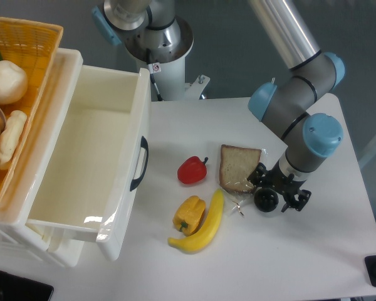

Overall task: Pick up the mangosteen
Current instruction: 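Close the gripper fingers on the mangosteen, then lift the held mangosteen up off the table and away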

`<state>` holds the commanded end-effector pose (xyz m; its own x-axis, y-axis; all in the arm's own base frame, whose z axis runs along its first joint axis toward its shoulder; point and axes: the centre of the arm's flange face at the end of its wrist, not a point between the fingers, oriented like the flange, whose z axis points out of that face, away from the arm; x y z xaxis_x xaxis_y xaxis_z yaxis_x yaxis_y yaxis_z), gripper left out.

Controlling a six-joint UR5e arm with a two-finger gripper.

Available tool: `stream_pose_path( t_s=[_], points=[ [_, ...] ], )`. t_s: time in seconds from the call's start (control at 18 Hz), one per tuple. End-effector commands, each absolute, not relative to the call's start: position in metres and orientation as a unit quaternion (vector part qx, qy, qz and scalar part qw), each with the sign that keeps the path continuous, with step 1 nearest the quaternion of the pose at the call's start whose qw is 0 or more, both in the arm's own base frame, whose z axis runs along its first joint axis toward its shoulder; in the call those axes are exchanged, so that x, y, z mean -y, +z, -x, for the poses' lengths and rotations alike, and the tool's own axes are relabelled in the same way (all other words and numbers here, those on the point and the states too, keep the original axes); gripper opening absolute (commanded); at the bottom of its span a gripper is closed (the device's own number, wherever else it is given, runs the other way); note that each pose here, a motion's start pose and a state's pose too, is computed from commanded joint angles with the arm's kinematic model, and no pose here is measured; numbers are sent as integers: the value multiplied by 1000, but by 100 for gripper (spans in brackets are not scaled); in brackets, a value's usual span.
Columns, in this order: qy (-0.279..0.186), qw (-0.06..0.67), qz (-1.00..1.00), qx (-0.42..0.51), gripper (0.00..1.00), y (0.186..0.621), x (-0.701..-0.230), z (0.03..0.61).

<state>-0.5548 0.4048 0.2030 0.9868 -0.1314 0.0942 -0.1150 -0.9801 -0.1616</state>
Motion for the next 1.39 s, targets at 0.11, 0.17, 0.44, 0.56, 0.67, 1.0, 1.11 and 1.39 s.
stream_pose_path(
  t_s=[0.11,0.17,0.44,0.56,0.67,1.0,1.11,1.39],
  points=[
    [-52,78,994,-64,70,203,-405,555],
    [-52,78,994,-64,66,203,-405,555],
    [-52,77,994,-65,44,202,-405,555],
    [-51,78,994,-64,27,204,-405,555],
    [-49,79,994,-62,26,208,-404,555],
    [-8,94,993,-68,27,254,-399,580],
    [0,95,993,-73,26,263,-400,579],
    [41,99,983,-148,25,315,-367,592]
  ],
)
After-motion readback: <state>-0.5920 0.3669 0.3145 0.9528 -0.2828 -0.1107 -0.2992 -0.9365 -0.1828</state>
